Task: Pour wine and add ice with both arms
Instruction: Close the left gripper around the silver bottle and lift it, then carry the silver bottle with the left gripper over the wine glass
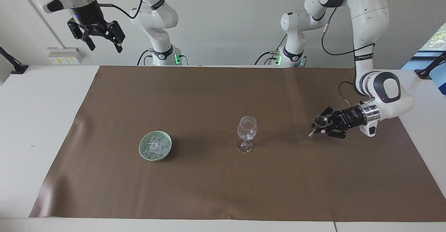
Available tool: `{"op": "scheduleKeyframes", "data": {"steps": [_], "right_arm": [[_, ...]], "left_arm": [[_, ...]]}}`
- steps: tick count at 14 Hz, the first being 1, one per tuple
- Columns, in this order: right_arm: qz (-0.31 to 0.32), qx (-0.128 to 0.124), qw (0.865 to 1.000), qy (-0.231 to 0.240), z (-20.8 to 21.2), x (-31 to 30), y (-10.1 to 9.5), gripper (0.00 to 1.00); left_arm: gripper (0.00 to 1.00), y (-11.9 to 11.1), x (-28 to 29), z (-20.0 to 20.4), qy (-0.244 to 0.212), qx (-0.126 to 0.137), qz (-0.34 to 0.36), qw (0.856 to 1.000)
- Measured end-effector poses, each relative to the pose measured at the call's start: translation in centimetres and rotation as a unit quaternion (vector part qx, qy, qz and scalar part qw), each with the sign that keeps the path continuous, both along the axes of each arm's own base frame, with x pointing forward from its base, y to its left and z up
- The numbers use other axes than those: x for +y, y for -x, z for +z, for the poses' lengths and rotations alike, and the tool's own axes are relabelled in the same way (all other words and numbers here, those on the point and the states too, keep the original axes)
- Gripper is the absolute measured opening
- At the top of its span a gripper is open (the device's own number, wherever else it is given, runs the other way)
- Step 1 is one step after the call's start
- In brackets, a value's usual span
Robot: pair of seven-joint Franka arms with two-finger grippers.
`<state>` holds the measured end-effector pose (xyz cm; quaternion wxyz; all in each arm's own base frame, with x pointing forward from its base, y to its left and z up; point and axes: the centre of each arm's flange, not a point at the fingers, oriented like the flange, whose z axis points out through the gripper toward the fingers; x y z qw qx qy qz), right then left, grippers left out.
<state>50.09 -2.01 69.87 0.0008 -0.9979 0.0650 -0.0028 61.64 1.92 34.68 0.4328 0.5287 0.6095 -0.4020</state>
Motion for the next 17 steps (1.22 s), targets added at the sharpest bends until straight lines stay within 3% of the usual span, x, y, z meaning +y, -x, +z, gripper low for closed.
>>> {"op": "scheduleKeyframes", "data": {"steps": [5,17], "right_arm": [[0.0,0.0,1.0,0.0,0.0,0.0,0.0,1.0],[0.0,0.0,1.0,0.0,0.0,0.0,0.0,1.0]], "left_arm": [[0.23,0.2,-3.7,3.1,-0.009,-0.012,-0.016,1.0],[0.23,2.1,-14.2,6.7,-0.066,0.0,0.006,0.998]]}}
